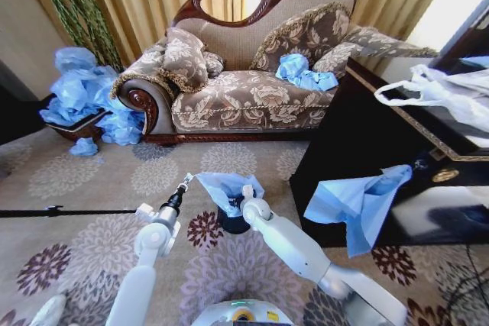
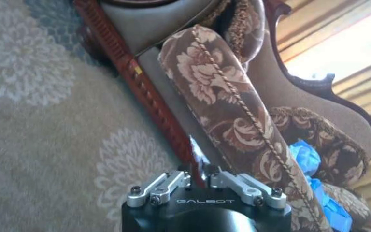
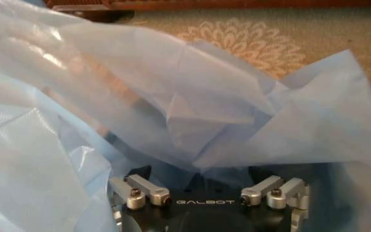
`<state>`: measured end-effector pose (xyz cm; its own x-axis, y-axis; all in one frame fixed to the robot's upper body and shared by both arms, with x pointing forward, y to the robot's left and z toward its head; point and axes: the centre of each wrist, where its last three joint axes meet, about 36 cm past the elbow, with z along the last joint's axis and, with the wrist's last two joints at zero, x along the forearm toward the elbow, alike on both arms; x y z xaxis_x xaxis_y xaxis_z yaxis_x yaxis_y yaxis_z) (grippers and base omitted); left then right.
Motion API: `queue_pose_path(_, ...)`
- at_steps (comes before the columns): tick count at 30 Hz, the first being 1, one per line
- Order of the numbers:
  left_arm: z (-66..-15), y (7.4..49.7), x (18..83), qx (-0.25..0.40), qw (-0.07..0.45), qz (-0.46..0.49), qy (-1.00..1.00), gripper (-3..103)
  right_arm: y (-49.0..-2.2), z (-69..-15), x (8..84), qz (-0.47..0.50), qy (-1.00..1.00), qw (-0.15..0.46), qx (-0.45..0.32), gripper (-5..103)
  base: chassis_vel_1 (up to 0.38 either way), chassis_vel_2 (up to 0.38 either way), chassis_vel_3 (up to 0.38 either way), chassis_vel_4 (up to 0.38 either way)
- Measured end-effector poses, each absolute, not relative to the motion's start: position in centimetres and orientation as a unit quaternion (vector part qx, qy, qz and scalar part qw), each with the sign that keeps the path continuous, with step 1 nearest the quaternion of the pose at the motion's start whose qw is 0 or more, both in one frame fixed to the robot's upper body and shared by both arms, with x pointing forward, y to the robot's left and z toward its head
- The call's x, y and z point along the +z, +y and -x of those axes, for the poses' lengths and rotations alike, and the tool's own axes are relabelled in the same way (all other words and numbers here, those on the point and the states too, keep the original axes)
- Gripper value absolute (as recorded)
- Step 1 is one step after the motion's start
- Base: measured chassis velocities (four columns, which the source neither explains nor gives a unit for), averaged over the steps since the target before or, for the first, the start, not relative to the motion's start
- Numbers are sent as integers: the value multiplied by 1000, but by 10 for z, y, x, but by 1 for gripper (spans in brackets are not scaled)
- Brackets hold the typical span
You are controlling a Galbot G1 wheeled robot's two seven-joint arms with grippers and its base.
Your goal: Place a garbage bag over the trash bin.
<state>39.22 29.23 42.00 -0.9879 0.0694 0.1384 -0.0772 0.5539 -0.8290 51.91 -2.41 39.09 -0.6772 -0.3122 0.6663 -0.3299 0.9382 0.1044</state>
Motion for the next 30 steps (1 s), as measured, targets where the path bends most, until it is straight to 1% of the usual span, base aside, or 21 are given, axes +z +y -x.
queue_pose_path(2,-392,293,420,469,77,-2,-880,16,-25,-519,391,-174,-917,360,13,99,0,0,0,0)
queue_pose_path(5,-386,299,423,454,72,-2,-888,32,-28,-518,392,-170,-919,355,13,100,0,0,0,0)
queue_pose_path(6,-386,299,423,454,72,-2,-888,32,-28,-518,392,-170,-919,355,13,100,0,0,0,0)
queue_pose_path(9,-375,307,424,432,64,-7,-899,48,-31,-518,392,-166,-921,352,10,100,0,0,0,0)
queue_pose_path(11,-371,309,425,430,62,-8,-901,48,-31,-518,392,-165,-921,352,9,100,0,0,0,0)
queue_pose_path(15,-348,309,436,413,74,-7,-908,70,-30,-520,392,-163,-923,348,4,100,0,0,0,0)
queue_pose_path(16,-348,309,436,413,74,-7,-908,70,-30,-520,392,-163,-923,348,4,100,0,0,0,0)
queue_pose_path(18,-343,301,443,398,84,0,-913,81,-29,-520,392,-164,-924,346,2,100,0,0,0,0)
queue_pose_path(20,-343,297,445,397,87,2,-914,81,-29,-520,392,-164,-924,345,2,100,0,0,0,0)
queue_pose_path(21,-347,284,450,392,102,-3,-914,92,-30,-521,392,-164,-925,343,2,100,0,0,0,0)
queue_pose_path(23,-350,278,452,392,108,-6,-914,92,-30,-521,391,-164,-925,343,2,100,0,0,0,0)
queue_pose_path(24,-356,262,454,386,121,-14,-915,96,-31,-521,390,-163,-925,342,1,100,0,0,0,0)
queue_pose_path(25,-360,255,455,380,127,-17,-916,98,-32,-521,390,-163,-925,342,1,100,0,0,0,0)
queue_pose_path(26,-369,239,451,362,144,-26,-920,100,-33,-521,388,-162,-925,345,-4,100,0,0,0,0)
queue_pose_path(30,-381,233,446,356,156,-28,-921,100,-35,-522,388,-159,-922,351,-14,100,0,0,0,0)
